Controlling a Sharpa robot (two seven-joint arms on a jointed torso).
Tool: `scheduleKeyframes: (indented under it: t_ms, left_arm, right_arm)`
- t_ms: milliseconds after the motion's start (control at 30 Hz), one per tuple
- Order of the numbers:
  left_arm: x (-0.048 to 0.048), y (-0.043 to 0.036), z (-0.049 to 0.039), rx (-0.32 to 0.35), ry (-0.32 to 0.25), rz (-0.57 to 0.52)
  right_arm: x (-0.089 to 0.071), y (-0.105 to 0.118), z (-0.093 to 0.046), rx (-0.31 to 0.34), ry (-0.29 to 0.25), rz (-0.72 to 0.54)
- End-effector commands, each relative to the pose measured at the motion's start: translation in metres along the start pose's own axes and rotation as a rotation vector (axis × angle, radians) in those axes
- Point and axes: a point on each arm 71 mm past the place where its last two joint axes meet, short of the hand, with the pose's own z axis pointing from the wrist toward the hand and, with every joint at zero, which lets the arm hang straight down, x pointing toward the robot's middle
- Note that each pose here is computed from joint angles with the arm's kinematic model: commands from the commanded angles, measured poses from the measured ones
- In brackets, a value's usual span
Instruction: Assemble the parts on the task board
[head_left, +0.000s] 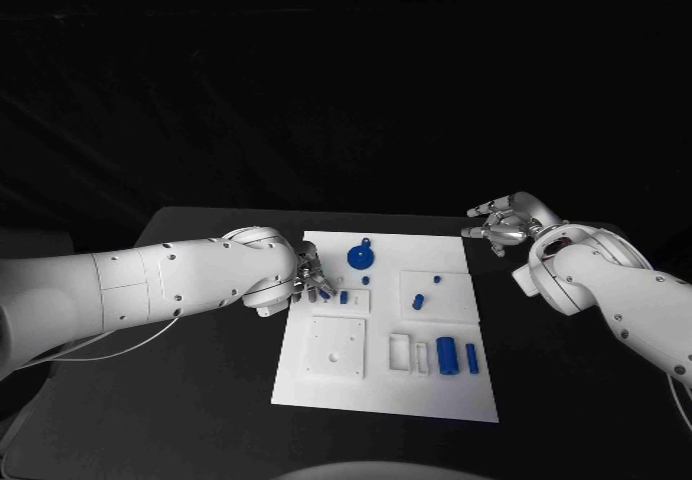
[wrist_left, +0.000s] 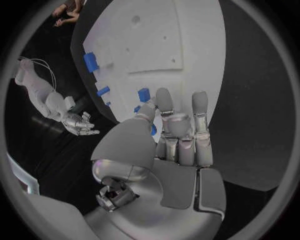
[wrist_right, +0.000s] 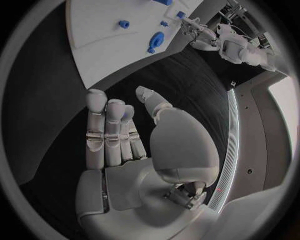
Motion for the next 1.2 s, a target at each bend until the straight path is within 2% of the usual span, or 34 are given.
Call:
scheduleKeyframes:
  t_ms: [33, 833, 1200]
  left_arm:
    - [0.0013, -0.0011, 0.0003, 0.001, 0.008, 0.03]
    - [0.0051, -0.0008, 0.0009, 0.001, 0.051, 0.075]
    - [0.0048, 0.0008, 0.0013, -0.003, 0.054, 0.079]
  right_arm:
    - [0.001, 0.0006, -0.0002, -0.006, 0.012, -0.008]
    - [0.0011, 0.0, -0.0004, -0.005, 0.015, -0.009]
    - [0.0011, -0.0003, -0.0004, -0.004, 0.016, -0.01]
